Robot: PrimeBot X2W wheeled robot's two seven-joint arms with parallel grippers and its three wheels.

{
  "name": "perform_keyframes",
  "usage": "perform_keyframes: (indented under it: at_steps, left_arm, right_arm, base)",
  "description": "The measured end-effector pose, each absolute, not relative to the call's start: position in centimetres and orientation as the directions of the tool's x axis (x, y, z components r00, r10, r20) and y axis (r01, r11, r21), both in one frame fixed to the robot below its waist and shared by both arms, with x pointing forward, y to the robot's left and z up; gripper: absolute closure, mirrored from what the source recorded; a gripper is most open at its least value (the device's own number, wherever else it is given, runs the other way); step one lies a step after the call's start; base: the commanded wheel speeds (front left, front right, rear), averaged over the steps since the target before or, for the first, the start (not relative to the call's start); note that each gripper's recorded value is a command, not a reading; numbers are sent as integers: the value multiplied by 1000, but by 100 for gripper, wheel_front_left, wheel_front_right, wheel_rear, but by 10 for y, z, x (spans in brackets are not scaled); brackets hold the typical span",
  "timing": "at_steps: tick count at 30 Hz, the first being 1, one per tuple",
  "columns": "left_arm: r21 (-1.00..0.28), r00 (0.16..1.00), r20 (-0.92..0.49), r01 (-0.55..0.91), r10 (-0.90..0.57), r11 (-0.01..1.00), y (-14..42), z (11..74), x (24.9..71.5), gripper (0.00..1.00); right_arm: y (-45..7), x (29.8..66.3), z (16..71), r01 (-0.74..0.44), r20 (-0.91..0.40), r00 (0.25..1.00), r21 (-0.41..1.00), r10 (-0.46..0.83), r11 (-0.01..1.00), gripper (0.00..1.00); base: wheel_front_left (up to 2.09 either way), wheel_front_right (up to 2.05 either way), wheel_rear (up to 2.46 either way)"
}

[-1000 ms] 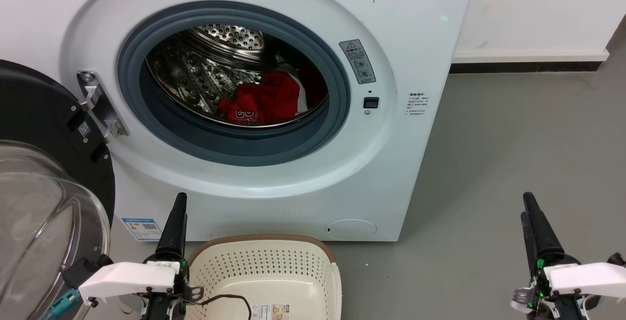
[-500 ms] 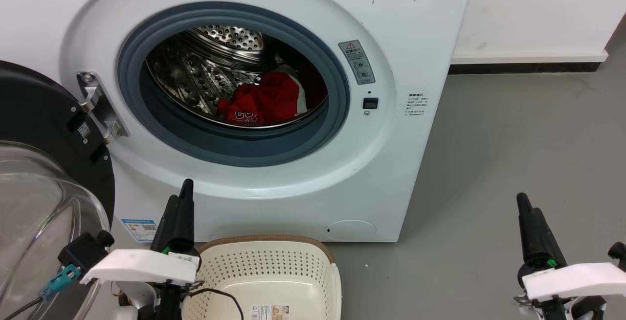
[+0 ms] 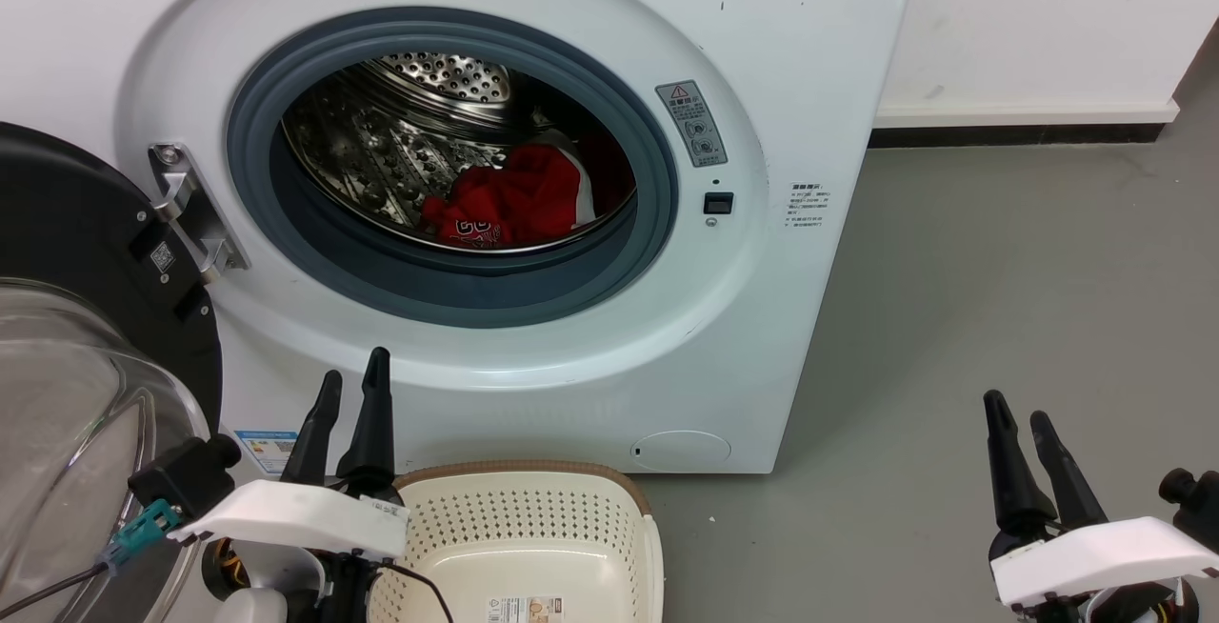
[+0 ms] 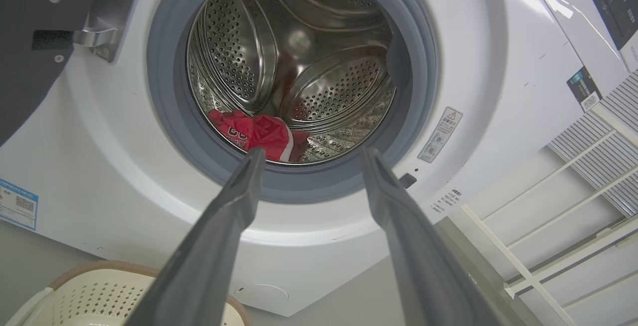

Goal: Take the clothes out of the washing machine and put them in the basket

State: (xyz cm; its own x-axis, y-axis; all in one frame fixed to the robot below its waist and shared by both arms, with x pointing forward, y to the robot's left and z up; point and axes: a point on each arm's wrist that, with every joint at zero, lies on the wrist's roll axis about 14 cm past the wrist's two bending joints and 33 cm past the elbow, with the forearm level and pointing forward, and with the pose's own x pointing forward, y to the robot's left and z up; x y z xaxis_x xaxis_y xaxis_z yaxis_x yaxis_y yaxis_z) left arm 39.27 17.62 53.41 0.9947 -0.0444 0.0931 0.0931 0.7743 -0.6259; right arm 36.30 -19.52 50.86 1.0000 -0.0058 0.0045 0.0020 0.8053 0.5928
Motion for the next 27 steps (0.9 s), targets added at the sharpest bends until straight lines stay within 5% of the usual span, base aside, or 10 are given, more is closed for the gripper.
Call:
perform_keyframes:
  at_steps: [27]
  left_arm:
    - [-305,992,92,106,-81,946,169,529,399,0]
  right_arm:
    - [-189,356,516,-33,20,999,278,29,960,0]
  base:
    - [0,0,0]
